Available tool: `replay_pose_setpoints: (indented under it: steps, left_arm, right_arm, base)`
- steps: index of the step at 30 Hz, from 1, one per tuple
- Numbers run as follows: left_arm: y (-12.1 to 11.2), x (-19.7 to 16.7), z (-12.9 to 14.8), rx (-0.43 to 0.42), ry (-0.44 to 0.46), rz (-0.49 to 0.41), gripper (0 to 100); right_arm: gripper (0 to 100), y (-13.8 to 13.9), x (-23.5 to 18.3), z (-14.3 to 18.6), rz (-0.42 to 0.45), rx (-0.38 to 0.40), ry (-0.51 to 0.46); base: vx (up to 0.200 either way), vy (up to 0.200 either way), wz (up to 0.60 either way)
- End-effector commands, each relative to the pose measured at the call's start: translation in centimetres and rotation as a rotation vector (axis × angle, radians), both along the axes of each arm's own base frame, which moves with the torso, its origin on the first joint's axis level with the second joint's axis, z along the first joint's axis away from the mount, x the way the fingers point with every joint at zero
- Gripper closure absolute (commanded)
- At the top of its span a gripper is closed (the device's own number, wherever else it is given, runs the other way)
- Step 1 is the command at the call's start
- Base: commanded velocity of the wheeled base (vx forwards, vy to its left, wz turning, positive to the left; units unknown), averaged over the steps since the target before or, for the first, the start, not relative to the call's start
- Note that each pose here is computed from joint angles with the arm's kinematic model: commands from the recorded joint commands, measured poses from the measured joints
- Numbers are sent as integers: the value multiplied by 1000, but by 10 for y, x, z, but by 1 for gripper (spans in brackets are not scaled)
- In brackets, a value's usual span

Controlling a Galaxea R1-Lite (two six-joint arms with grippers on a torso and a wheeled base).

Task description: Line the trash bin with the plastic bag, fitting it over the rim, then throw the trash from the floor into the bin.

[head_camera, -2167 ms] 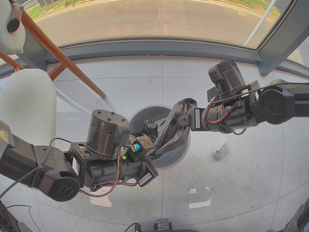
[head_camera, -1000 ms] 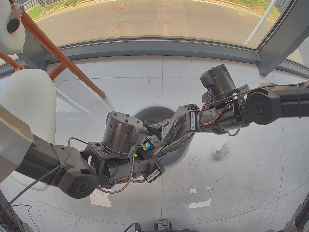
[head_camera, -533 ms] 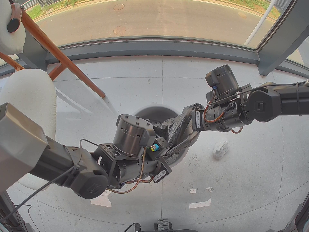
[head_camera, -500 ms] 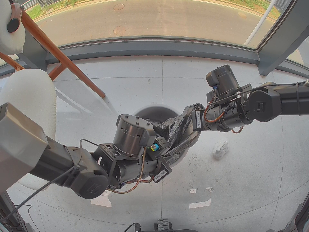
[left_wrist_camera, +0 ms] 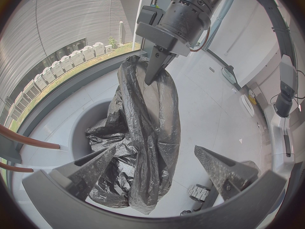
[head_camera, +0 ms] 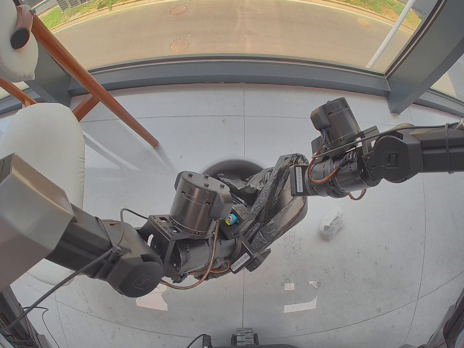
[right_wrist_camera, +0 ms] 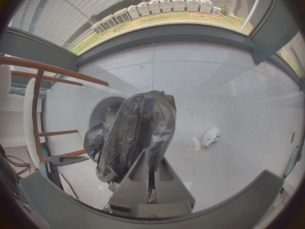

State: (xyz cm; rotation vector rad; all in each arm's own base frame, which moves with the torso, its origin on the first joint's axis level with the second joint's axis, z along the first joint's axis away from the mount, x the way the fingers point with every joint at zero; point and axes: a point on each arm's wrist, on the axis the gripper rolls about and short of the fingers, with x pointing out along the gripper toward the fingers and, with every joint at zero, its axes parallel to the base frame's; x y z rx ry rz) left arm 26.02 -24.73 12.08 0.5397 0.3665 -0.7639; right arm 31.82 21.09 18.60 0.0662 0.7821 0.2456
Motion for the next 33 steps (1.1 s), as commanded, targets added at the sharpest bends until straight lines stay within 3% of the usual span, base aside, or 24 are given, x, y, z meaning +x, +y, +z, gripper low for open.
replay_pose_setpoints:
  steps: [1, 10, 29, 30, 33]
  left_arm:
    - [4, 6, 1, -9, 3, 27, 0]
    - [16, 21, -6, -2, 17, 71, 0]
    - [-1, 48, -17, -12, 3, 91, 0]
    - [-1, 48, -17, -10, 3, 90, 100]
    - [-2, 49, -19, -5, 5, 95, 100]
  right_arm:
    - [100, -1, -1, 1, -1, 2, -3]
    - [100, -1, 0, 1, -3, 2, -3]
    - [100, -4, 3, 4, -16, 11, -12]
    - [100, -4, 3, 4, -19, 10, -11]
    - [100, -4, 4, 5, -17, 12, -14]
  base:
    - [0, 0, 0]
    - [0, 0, 0]
    - [0, 0, 0]
    - [0, 0, 0]
    - [0, 0, 0]
